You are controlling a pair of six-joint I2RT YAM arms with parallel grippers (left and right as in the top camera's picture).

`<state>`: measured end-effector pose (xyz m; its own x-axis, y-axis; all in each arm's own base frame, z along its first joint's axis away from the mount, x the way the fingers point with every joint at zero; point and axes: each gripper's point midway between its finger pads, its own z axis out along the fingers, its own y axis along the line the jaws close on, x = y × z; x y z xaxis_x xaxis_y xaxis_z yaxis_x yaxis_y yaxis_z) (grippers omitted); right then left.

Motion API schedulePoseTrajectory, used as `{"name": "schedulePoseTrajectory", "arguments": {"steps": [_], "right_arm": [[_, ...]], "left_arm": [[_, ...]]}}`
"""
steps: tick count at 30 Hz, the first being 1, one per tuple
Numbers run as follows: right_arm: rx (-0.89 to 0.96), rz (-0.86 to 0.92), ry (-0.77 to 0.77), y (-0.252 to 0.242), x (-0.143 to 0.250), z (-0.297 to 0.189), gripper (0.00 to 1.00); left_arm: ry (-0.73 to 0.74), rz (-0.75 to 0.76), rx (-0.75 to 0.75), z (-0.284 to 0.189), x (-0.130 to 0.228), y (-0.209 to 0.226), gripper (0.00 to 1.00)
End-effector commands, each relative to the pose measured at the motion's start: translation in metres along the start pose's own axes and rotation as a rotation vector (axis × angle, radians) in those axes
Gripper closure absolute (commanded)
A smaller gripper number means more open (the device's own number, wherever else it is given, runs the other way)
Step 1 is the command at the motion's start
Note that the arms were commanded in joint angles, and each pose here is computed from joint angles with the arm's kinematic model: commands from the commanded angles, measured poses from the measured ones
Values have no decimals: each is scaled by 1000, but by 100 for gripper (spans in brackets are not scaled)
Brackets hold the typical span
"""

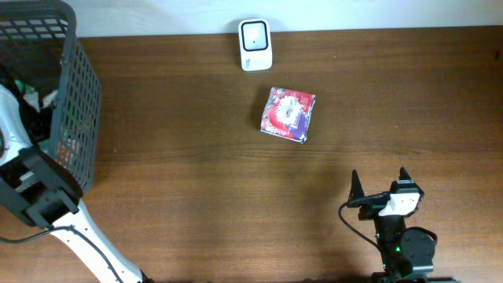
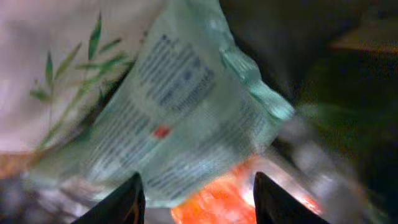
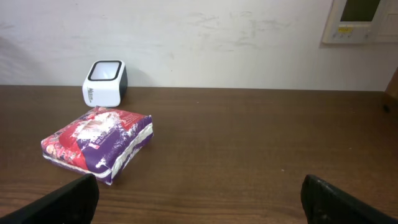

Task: Scan the item barcode
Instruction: 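Reach the left gripper into the basket and grasp the orange Kleenex pack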

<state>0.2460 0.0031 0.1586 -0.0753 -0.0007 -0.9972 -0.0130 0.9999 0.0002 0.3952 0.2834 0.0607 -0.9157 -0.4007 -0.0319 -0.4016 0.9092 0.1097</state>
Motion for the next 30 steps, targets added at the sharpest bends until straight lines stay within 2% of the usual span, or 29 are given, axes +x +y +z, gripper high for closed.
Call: {"name": "schedulePoseTrajectory", "arguments": {"steps": [1,3,4,6,7,10,11,12,13,15,16,19,22,25,28,30], "right_arm": [[12,4,5,-3,3,0,1],[12,4,5,-3,3,0,1],[12,4,5,-3,3,0,1],[12,4,5,-3,3,0,1],[12,4,5,-3,3,0,1],[12,4,5,-3,3,0,1],[12,4,5,-3,3,0,1],[12,4,5,-3,3,0,1],[12,4,5,-3,3,0,1],[12,4,5,-3,3,0,1],[12,4,5,-3,3,0,1],[12,4,5,-3,3,0,1],[12,4,5,-3,3,0,1],[12,4,5,-3,3,0,1],[12,4,5,-3,3,0,1],[12,4,5,-3,3,0,1]], "left_arm": [[19,108,-88,13,6,18,46],[-4,117,-110,14,0,23,50],[-15,112,-137,13,-4,29,60],[-45,106,-157,12,-11,32,62],[-54,105,-160,13,-14,32,57],[-36,106,-155,20,-9,32,31],[-30,103,-154,22,-7,33,28],[-19,104,-151,26,-4,33,31],[-8,106,-149,29,-1,32,42],[0,107,-147,31,1,31,87],[0,107,-147,31,1,31,100],[6,102,-145,28,3,30,100],[-24,43,-151,5,2,33,100],[-131,6,-133,-42,-7,33,100],[-299,7,1,-98,-18,12,100],[-338,16,65,-115,-17,1,100]]}}
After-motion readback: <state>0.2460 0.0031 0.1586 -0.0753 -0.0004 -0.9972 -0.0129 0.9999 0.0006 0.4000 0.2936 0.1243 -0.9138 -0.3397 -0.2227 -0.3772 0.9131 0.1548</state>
